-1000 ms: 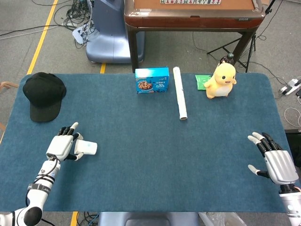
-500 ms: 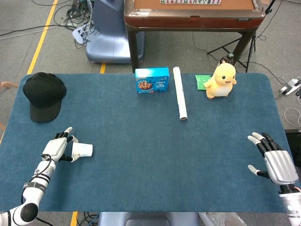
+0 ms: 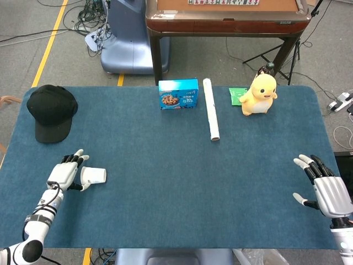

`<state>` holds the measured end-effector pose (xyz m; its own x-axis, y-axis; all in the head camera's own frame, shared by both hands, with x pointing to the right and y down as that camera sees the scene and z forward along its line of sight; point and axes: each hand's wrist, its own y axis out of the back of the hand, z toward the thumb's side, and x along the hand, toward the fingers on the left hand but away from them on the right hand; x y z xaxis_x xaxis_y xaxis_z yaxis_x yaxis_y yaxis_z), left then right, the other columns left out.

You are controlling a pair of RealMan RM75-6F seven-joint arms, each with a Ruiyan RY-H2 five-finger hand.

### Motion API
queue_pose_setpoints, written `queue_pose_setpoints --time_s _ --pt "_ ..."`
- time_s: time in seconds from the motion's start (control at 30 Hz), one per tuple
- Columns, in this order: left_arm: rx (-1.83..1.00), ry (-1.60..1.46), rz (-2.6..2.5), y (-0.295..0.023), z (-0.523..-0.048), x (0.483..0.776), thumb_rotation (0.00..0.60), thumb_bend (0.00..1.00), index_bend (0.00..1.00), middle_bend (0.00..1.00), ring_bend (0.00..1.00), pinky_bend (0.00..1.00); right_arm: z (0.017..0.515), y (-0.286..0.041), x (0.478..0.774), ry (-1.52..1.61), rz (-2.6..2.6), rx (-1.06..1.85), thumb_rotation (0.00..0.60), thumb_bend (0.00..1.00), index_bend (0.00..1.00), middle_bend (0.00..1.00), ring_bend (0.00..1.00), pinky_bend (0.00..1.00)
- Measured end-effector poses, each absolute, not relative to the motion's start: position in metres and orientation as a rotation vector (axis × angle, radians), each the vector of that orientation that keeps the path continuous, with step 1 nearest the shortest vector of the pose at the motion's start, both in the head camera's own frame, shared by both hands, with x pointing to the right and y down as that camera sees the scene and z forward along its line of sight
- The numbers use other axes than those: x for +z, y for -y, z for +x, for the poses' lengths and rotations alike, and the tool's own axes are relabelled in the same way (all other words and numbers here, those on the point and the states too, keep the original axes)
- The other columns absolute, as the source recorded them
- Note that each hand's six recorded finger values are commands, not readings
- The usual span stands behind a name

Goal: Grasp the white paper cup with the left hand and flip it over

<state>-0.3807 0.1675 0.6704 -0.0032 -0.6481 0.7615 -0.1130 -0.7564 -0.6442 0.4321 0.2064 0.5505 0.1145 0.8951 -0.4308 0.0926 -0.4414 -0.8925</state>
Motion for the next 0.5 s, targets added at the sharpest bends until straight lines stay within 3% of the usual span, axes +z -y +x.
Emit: queue_pose_setpoints --time_s 0.5 --pt "-1.665 -0.516 -1.668 -0.168 -0.34 0.643 0.6 0.2 0.24 0.0 0.0 0.0 0.437 -0.205 0.542 1.006 -1.653 1.4 0.6 0.0 0.21 0.16 0.08 0.32"
